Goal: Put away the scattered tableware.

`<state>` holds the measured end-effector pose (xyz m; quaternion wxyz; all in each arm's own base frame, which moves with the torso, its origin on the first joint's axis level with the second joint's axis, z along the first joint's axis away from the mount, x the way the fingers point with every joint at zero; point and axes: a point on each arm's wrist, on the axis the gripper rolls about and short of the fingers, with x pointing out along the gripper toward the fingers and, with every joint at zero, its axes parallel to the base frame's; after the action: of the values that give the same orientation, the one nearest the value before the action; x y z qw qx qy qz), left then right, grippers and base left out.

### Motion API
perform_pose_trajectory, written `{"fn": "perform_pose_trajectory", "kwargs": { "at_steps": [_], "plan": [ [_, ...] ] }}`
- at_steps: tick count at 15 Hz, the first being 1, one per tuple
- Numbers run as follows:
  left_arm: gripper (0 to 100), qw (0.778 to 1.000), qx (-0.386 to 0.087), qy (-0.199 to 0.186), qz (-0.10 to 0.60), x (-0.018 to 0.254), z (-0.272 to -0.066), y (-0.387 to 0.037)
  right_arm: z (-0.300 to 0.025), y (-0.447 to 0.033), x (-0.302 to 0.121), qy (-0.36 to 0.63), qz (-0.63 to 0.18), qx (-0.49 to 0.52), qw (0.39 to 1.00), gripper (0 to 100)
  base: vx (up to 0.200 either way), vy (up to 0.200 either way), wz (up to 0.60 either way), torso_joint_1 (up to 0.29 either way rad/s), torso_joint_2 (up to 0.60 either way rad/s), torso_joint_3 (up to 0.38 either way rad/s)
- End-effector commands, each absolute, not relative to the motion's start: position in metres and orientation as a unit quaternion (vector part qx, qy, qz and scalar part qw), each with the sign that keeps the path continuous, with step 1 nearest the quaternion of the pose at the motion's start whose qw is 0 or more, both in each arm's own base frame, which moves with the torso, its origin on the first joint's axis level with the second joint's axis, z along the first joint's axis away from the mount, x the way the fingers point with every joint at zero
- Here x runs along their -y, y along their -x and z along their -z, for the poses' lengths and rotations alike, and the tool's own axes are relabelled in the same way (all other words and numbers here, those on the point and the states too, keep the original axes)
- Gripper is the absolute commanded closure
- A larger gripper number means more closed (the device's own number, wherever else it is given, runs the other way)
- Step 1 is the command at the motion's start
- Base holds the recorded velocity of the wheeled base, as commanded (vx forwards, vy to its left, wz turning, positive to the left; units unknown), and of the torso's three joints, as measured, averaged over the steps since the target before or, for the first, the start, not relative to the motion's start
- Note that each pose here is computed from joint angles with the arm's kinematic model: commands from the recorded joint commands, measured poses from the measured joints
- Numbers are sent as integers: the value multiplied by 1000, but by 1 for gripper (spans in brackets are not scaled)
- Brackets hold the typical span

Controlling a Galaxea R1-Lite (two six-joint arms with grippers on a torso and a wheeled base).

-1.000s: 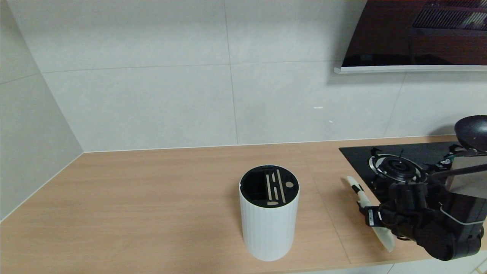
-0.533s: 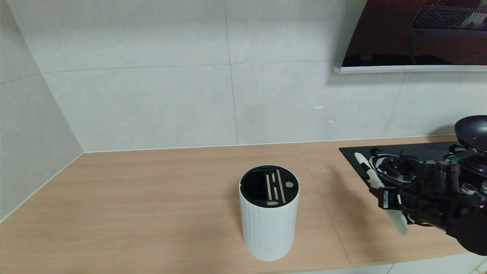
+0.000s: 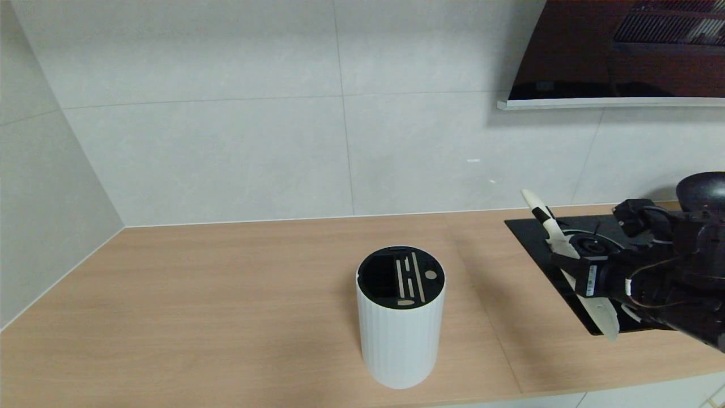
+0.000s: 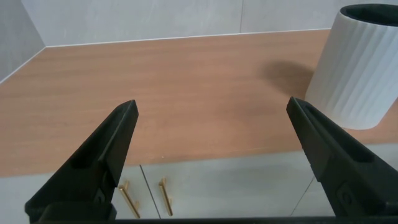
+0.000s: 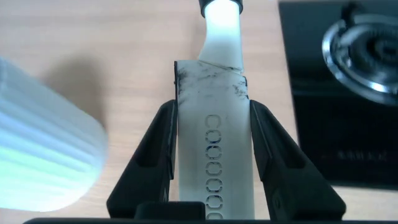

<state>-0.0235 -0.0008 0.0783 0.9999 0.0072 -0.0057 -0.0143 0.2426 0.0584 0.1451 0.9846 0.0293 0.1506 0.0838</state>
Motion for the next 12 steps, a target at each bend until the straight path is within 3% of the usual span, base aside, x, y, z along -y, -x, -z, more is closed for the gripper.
{"fn": "perform_pose_trajectory", "kwargs": {
  "at_steps": [1,4,6,9,12],
  "plan": [
    [0,999,34,-5,21,1,-97,29,-163,-230,-63,-33,-101,-116,988,100,0,0,0,0,0,0],
    [0,995,14,-8,102,3,-155,28,-184,-239,-74,-36,-123,-78,989,100,0,0,0,0,0,0],
    [0,980,-29,-2,195,8,-184,5,-197,-243,-86,-37,-152,-69,985,100,0,0,0,0,0,0],
    [0,927,-85,24,365,17,-232,-47,-213,-240,-118,-37,-212,-57,975,100,0,0,0,0,0,0],
    [0,892,-171,67,414,31,-252,-127,-221,-228,-151,-37,-274,-47,960,100,0,0,0,0,0,0]
  ]
}}
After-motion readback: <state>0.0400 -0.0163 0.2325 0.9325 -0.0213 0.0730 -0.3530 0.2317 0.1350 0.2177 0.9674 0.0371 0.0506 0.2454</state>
